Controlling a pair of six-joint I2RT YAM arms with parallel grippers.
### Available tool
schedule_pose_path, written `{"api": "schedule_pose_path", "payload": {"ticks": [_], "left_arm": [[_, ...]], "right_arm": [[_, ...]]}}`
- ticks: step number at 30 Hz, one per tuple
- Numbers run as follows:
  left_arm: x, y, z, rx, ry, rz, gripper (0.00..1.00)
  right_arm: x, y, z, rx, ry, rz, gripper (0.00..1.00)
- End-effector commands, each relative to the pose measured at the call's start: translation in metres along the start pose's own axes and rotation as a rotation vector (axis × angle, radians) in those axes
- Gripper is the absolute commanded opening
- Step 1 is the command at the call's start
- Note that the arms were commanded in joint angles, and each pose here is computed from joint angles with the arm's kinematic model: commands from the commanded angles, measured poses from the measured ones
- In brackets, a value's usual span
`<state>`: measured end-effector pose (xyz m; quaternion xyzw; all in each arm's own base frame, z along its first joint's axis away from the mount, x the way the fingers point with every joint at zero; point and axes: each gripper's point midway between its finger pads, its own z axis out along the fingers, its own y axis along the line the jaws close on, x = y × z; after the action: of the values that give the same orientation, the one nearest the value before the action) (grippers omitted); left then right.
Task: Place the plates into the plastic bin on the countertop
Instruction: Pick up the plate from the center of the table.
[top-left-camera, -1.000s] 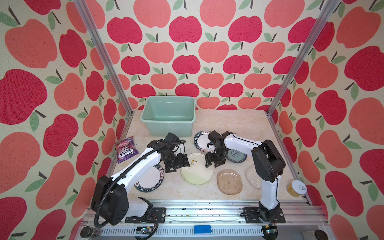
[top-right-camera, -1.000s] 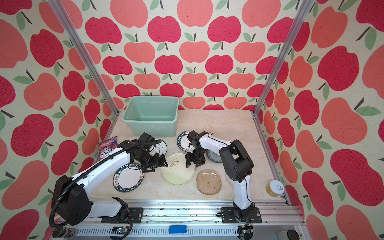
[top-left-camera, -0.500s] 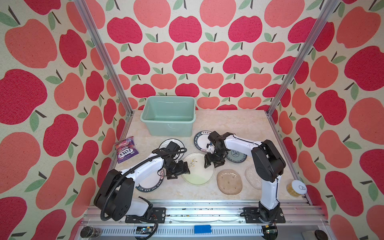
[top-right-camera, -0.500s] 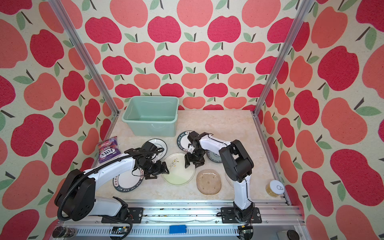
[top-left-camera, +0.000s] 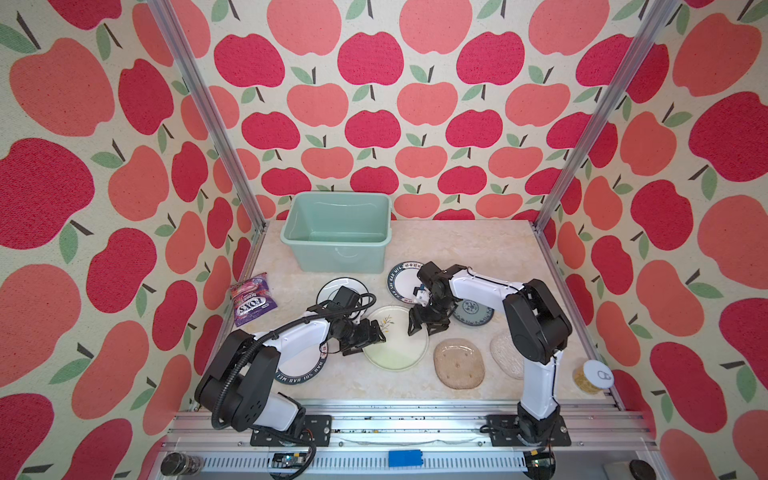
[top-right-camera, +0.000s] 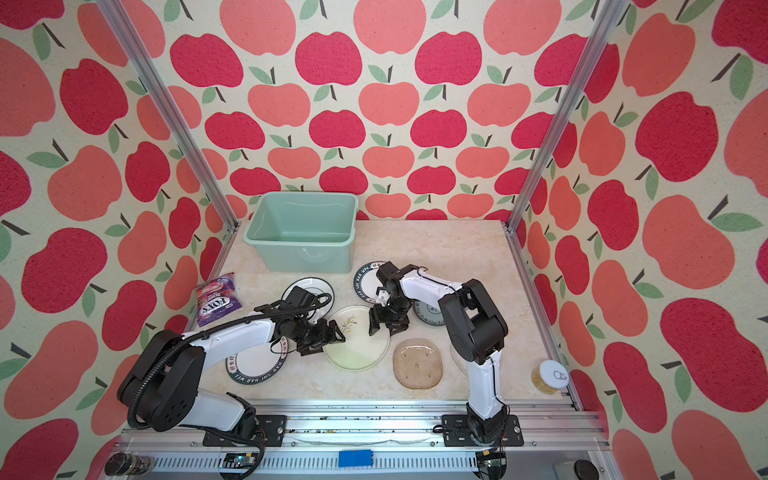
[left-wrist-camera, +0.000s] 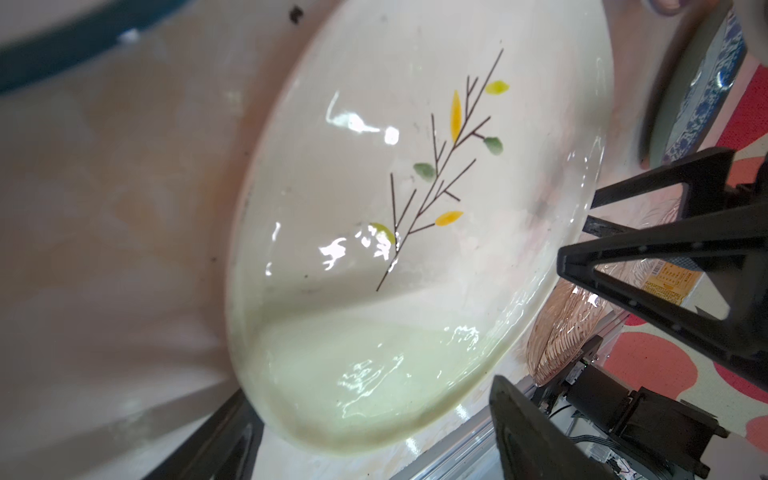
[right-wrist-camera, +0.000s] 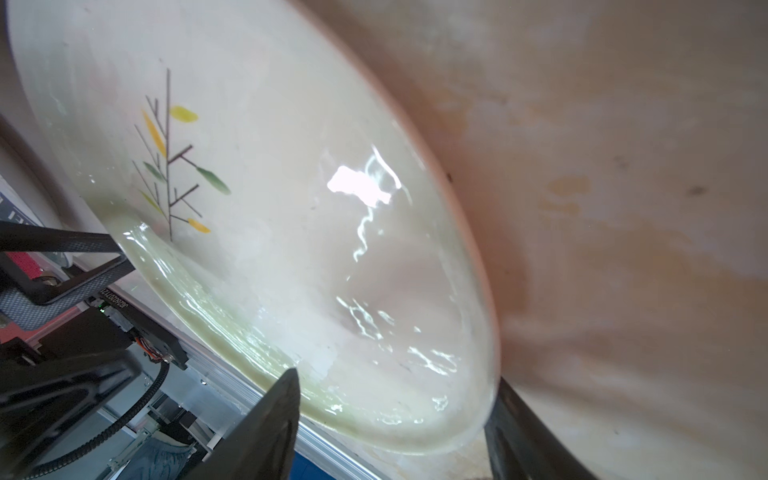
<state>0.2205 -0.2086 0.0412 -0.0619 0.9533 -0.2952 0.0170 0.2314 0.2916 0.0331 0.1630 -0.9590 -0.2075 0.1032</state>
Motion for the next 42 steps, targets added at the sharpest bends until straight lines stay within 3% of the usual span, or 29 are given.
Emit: {"api": "schedule_pose_path", "payload": {"ticks": [1,24,42], "left_arm": [[-0.004,0.001,0.004,0.023,-0.009,-0.013,0.84],[-0.003,-0.003,0.009,0.058,0.009,0.001,0.82],[-0.002,-0.006,0.011,0.065,0.017,0.014,0.82]], "right_arm": [[0.001,-0.001,0.008,-0.02,0.011,0.006,0.69],[-0.004,0.044,-0.037,-0.159,-0.164,-0.088,0.66],[-0.006,0.072,-0.049,-0.347,-0.243,-0.115,0.55]]}}
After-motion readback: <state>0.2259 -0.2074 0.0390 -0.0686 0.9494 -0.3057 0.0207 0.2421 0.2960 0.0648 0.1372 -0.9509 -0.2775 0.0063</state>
